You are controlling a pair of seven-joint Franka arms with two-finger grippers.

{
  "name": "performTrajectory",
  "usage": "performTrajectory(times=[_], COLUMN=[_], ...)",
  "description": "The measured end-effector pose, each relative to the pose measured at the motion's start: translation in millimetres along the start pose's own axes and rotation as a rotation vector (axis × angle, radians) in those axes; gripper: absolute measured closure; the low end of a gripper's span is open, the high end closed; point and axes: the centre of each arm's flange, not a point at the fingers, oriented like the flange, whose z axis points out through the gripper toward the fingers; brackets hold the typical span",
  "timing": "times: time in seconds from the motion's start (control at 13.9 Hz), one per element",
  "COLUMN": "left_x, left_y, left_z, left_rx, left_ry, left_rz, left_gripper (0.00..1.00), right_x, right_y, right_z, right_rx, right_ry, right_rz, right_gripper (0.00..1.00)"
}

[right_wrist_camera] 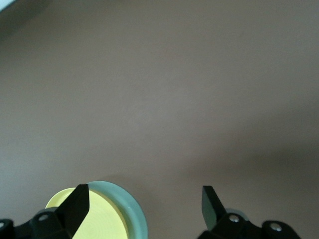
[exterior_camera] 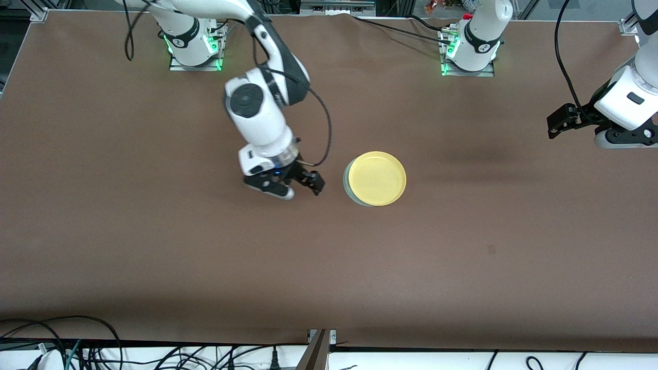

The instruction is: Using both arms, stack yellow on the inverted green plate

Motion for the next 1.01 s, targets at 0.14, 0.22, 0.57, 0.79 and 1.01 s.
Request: performTrajectory(times=[0.14,0.22,0.57,0.79,1.01], left_x=[-0.2,-0.2,-0.8,-1.0,-1.0], left_y=[0.0,0.0,0.7,0.9,0.9], left_z=[0.5,0.5,0.7,0.8,0.8], left_rx=[0.000,0.000,0.001,0.001,0.001], left_ry=[-0.003,-0.004,-0.008,-0.010,-0.010], left_rz=[0.000,0.000,0.001,0.002,0.002], left_gripper=[0.00,0.00,0.00,0.00,0.00], right_x=[30.7,41.6,74.7,82.3,88.5], right_y=[23.2,36.3,122.7,166.0,200.2], right_z=[-62.4,-92.2,-206.4,-247.6,-274.6], right_rx=[-0.021,-0.032,-0.121,-0.192,-0.206], right_ry=[-0.022,-0.035,-0.138,-0.162,-0.192], right_rz=[-0.019,-0.038,-0.142,-0.219,-0.293], right_gripper=[0.00,0.00,0.00,0.00,0.00])
